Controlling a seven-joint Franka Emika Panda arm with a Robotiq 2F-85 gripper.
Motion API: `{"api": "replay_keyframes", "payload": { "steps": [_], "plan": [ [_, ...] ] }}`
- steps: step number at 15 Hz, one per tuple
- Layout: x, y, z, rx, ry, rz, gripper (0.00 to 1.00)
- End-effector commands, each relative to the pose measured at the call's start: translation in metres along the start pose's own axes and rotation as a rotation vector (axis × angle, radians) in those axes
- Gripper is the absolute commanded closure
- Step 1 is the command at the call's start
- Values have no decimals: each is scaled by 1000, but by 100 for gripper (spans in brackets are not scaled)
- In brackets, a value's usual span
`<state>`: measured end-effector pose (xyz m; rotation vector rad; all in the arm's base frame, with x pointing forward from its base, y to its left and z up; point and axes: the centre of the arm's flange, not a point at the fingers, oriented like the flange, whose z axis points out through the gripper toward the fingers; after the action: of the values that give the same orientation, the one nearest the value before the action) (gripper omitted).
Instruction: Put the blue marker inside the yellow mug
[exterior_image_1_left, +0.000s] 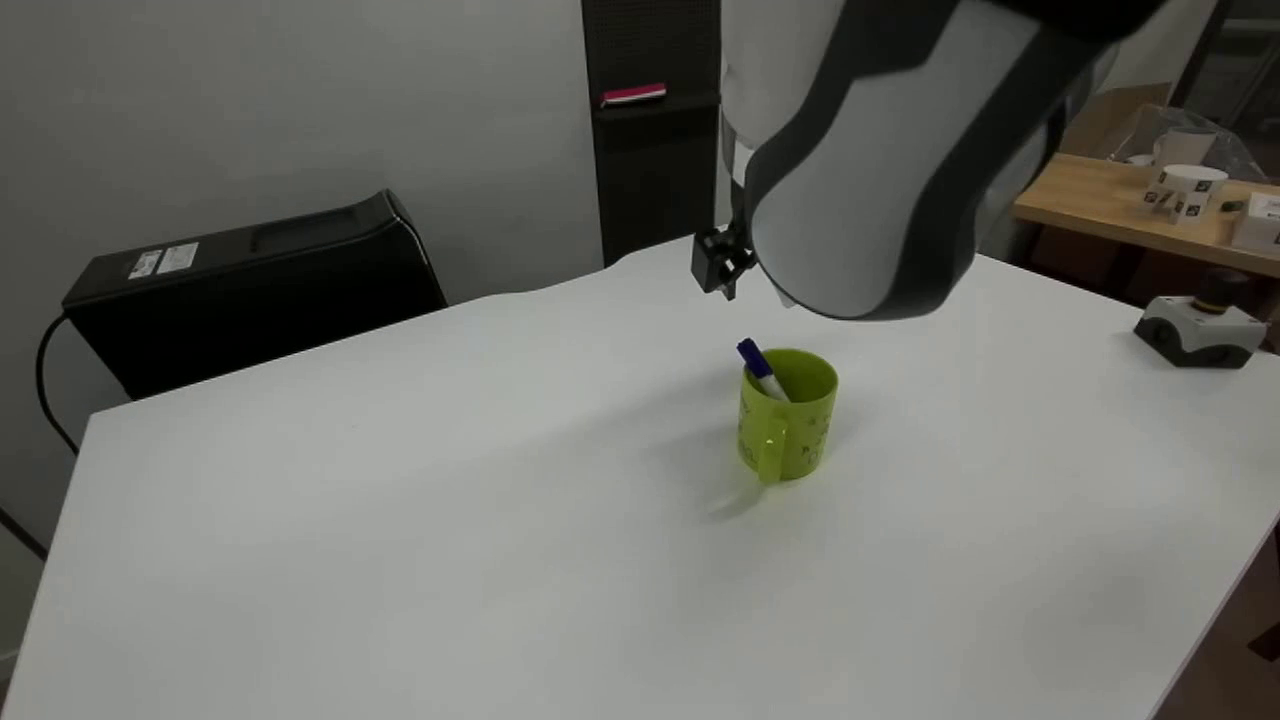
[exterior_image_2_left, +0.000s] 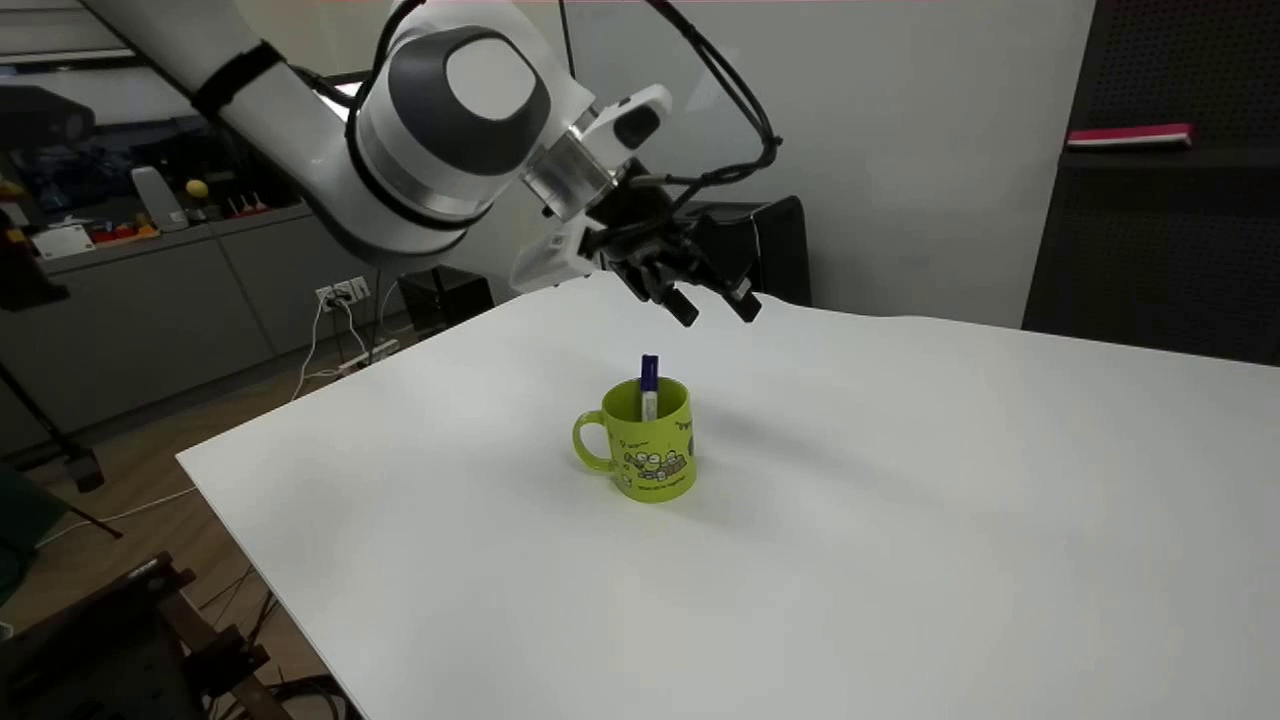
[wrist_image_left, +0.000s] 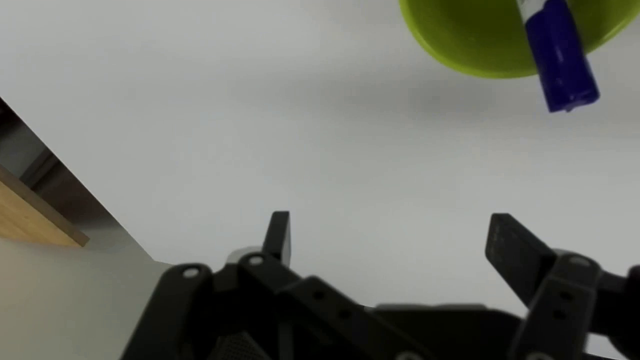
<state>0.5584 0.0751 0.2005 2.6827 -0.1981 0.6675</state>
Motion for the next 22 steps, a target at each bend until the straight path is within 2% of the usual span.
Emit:
{"api": "replay_keyframes", "payload": {
  "steps": [1, 6, 11, 16, 18, 22],
  "plan": [
    [34, 14, -4, 117, -103, -105, 0],
    [60, 19, -10, 254, -221, -231, 0],
    [73, 21, -12, 359, -345, -260, 0],
    [77, 29, -1, 378, -409, -250, 0],
    [65, 31, -4, 373, -398, -247, 0],
    [67, 31, 0, 376, -406, -243, 0]
  ]
}}
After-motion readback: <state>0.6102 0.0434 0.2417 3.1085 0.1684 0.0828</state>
